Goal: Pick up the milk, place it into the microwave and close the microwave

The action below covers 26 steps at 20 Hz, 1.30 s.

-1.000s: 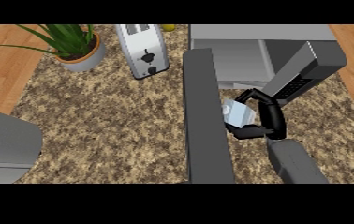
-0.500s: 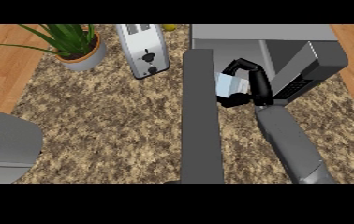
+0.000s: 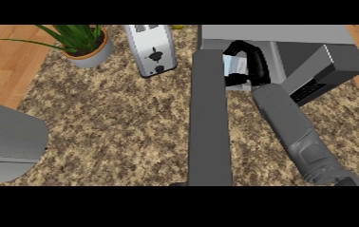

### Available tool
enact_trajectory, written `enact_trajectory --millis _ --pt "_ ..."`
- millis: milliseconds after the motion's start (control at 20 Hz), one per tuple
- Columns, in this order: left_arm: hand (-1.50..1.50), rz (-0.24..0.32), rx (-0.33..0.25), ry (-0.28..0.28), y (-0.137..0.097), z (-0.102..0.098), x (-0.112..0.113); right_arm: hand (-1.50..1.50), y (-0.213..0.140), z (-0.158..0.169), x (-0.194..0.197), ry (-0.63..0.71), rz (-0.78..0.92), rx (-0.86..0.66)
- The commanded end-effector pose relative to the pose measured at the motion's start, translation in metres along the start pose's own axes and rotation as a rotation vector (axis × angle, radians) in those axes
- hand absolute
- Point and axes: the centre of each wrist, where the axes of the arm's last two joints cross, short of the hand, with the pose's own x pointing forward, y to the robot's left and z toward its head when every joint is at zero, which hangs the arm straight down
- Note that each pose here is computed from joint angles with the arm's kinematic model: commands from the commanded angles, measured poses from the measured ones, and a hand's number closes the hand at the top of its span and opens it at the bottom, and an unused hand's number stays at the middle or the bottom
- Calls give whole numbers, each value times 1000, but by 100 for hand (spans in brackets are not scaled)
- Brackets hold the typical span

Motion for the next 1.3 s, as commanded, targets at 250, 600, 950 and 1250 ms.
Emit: enact_trajectory --millis 250,600,950,1250 --pt "-150 17 -13 -11 -2 -10 -9 150 -20 -26 3 33 106 -116" --pt "-150 30 -55 -7 -4 -14 -14 150 -38 -29 -2 -45 332 -210" --pt "-150 37 -70 -4 -5 -21 -22 150 -55 -26 -12 -3 463 -216" --pt "-150 4 -78 -18 -4 -31 -17 -150 -93 -5 -39 248 672 -438"
